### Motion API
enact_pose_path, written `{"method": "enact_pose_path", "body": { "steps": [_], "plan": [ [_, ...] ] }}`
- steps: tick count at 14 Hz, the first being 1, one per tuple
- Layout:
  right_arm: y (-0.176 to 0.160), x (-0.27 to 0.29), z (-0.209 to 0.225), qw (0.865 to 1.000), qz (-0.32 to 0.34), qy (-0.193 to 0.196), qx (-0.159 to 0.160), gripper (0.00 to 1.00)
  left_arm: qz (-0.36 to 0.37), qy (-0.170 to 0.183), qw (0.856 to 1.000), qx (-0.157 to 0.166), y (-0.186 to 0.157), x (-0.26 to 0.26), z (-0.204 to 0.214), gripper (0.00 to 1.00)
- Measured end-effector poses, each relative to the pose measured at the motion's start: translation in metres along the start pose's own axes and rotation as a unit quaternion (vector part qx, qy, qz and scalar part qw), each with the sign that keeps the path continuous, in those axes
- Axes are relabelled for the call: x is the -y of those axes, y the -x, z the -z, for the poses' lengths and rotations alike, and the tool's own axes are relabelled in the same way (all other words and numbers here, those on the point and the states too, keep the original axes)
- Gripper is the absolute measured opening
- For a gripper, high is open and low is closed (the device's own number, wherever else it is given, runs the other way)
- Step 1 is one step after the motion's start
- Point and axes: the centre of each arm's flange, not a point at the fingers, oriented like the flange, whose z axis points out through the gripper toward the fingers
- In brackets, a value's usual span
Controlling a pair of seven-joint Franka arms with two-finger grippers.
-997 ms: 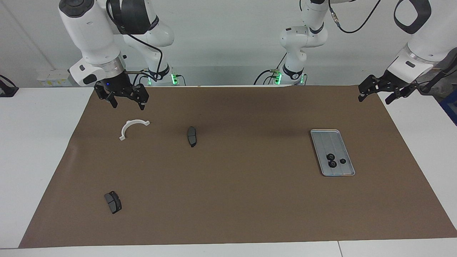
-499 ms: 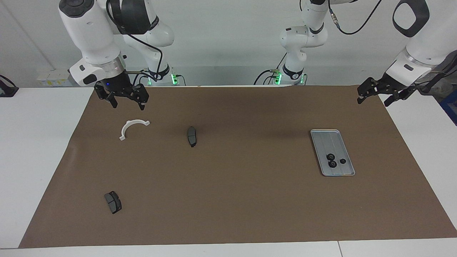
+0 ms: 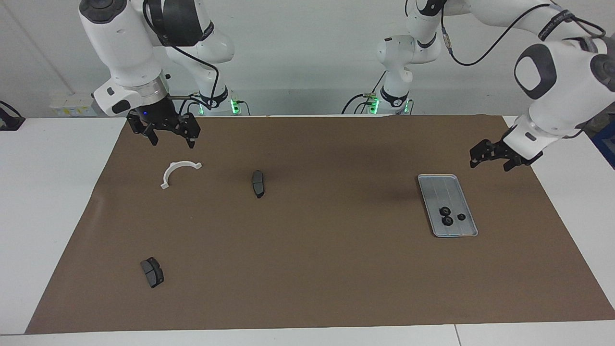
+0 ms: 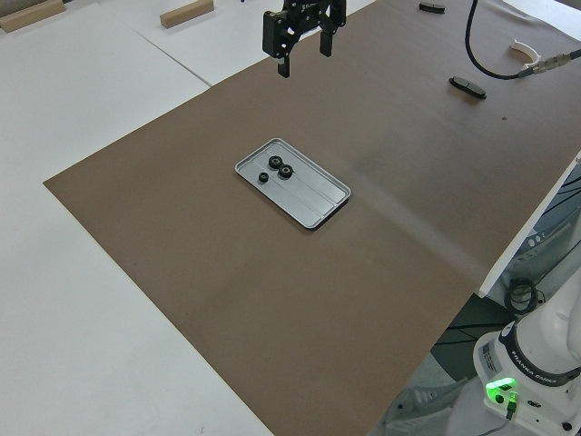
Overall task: Place bearing gear from tray to pile
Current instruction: 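Lower the left gripper into the metal tray and grasp a black gear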
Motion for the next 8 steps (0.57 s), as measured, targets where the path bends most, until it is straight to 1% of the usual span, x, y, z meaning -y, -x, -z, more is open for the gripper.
{"method": "enact_pose_path", "body": {
  "steps": [2, 4, 6, 8],
  "plan": [
    [0.0, 0.0, 0.0, 1.0, 0.0, 0.0, 0.0, 1.0, 0.0, 0.001, 1.0, 0.009, -0.023, 0.005, -0.048, 1.0],
    [0.0, -0.002, 0.0, 1.0, -0.002, 0.0, 0.0, 1.0, 0.001, 0.0, 1.0, 0.012, -0.041, 0.009, -0.088, 1.0],
    [-0.001, -0.003, 0.0, 1.0, -0.003, 0.0, 0.0, 1.0, 0.001, -0.003, 1.0, 0.004, -0.051, 0.012, -0.125, 1.0],
    [-0.001, -0.003, 0.0, 1.0, -0.003, 0.0, 0.0, 1.0, 0.001, -0.005, 1.0, -0.006, -0.054, 0.013, -0.152, 1.0]
  ]
}}
